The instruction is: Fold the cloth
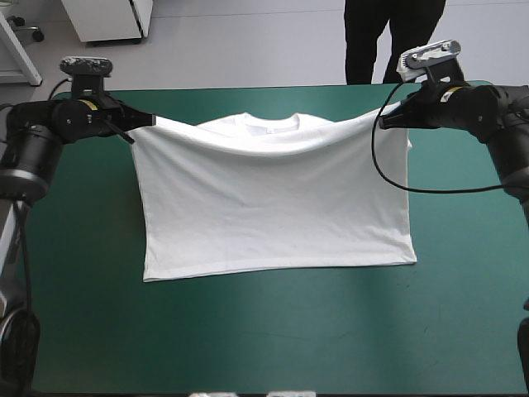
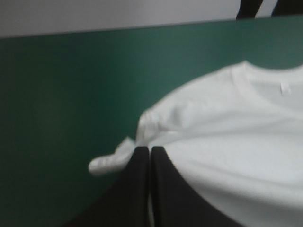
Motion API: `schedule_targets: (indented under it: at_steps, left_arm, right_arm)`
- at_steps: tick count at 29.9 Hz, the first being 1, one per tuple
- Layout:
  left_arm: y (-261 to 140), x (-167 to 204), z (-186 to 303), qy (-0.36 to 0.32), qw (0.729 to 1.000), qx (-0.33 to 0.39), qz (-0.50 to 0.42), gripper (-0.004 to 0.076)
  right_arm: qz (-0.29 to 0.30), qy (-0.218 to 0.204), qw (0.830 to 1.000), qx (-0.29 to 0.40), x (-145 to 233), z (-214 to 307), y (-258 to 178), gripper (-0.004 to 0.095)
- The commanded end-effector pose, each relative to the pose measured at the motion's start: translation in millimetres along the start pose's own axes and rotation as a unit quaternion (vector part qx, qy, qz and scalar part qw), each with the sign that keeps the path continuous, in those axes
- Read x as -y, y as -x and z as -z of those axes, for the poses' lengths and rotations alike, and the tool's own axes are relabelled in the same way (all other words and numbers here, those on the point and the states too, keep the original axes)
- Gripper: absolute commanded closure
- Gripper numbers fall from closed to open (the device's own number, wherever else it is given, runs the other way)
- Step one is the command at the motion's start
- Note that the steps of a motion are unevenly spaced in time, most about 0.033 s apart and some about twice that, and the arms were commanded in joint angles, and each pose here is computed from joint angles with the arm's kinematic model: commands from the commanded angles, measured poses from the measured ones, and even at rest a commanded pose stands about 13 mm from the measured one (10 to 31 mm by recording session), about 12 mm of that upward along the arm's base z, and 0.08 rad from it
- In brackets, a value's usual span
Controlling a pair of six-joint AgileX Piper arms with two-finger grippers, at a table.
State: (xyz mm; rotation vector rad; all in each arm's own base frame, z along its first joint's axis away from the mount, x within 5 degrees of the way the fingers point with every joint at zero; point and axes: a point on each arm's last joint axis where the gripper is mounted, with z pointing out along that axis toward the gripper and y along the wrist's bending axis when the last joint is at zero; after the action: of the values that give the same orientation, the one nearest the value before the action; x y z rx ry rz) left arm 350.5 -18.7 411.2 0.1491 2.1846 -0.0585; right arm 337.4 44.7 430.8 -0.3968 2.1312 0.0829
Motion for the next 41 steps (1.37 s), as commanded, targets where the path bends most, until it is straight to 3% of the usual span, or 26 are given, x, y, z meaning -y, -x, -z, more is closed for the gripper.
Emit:
schedule_targets:
  at_steps: [1, 13, 20, 25, 32, 41]
  left_arm:
    - [26.7, 3.0, 75.9, 0.013, 0.991, 0.13, -0.005, 0.0733]
    - [24.0, 11.2, 213.1, 0.031, 0.954, 0.297, -0.019, 0.0733]
    - [19.7, 12.7, 230.9, 0.032, 0.949, 0.314, -0.02, 0.0733]
    - [24.2, 11.1, 211.6, 0.031, 0.955, 0.295, -0.02, 0.0733]
    - [39.3, 5.7, 153.0, 0.031, 0.961, 0.273, -0.015, 0.0733]
    - [72.2, -3.3, 71.2, 0.035, 0.938, 0.344, 0.004, 0.0733]
  right_arm:
    - [0.012, -0.026, 0.994, 0.107, -2.3, 64.8, 22.9, 0.0921]
    - [0.052, -0.061, 0.964, 0.254, -23.7, 208.7, 17.2, 0.0921]
    - [0.055, -0.067, 0.956, 0.281, -28.7, 235.2, 11.0, 0.0921]
    - [0.052, -0.062, 0.962, 0.259, -24.6, 213.7, 16.3, 0.0921]
    - [0.041, -0.061, 0.97, 0.231, -9.6, 142.5, 34.0, 0.0925]
    - [0.027, -0.085, 0.961, 0.261, 16.0, 43.1, 68.3, 0.0925]
